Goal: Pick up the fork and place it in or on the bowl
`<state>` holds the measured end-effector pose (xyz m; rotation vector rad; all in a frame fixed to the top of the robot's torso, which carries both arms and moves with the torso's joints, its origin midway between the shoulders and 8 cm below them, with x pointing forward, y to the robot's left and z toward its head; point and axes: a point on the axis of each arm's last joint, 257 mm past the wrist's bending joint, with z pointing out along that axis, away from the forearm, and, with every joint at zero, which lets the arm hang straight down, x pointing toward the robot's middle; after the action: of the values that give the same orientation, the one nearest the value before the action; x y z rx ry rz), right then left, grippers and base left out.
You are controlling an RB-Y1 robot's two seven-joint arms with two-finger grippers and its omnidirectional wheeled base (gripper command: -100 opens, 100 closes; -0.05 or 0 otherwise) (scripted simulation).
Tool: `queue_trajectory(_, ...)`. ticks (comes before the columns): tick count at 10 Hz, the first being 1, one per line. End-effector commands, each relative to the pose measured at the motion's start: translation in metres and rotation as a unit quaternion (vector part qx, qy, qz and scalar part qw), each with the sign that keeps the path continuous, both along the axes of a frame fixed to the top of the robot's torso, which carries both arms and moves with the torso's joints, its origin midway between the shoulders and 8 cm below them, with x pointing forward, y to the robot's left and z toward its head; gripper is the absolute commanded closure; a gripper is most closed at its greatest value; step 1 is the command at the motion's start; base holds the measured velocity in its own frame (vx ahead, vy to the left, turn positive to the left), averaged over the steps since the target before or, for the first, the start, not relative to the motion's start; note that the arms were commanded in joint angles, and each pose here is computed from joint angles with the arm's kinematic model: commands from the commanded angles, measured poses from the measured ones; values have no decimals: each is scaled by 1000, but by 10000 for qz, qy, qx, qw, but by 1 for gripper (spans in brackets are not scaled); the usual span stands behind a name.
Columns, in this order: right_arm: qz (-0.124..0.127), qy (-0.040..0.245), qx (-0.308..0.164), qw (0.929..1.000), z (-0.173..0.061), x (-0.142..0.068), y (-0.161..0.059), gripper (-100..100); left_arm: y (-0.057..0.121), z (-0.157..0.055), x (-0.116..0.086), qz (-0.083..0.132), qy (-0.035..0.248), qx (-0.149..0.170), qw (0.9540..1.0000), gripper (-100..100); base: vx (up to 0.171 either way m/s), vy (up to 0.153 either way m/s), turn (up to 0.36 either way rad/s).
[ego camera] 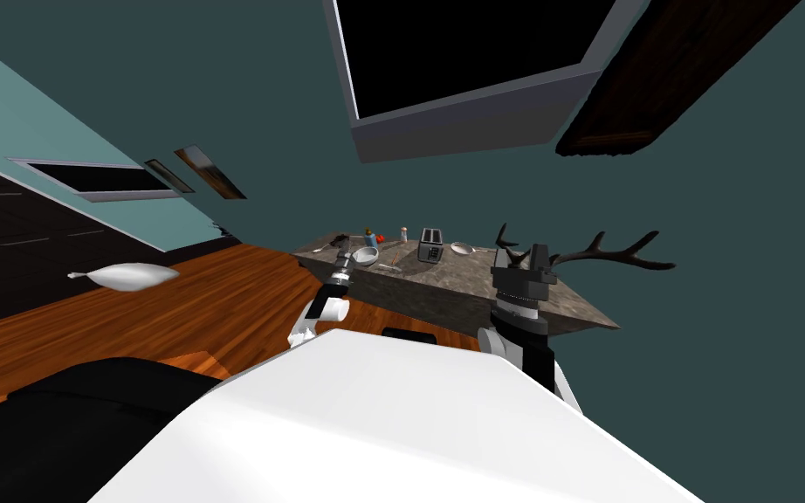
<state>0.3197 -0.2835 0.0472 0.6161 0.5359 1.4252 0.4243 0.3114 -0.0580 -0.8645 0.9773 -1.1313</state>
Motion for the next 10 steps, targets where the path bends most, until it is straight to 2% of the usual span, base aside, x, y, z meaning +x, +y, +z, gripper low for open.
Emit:
queue_trajectory(1, 0, 0, 0, 10000, 0, 0, 0, 0, 0, -6, 9, -30, 183, -2, 9998, -100, -9, 10, -33)
queue_trajectory(5, 0, 0, 0, 10000, 0, 0, 0, 0, 2, -22, 19, -30, 543, -24, 9985, -100, -7, 7, -16)
queue_trajectory(8, 0, 0, 0, 10000, 0, 0, 0, 0, 3, -31, 33, -67, 850, -26, 9964, -100, -8, 9, -29)
queue_trajectory(10, 0, 0, 0, 10000, 0, 0, 0, 0, 5, -42, 35, -42, 1051, -46, 9944, -100, -4, 4, -11)
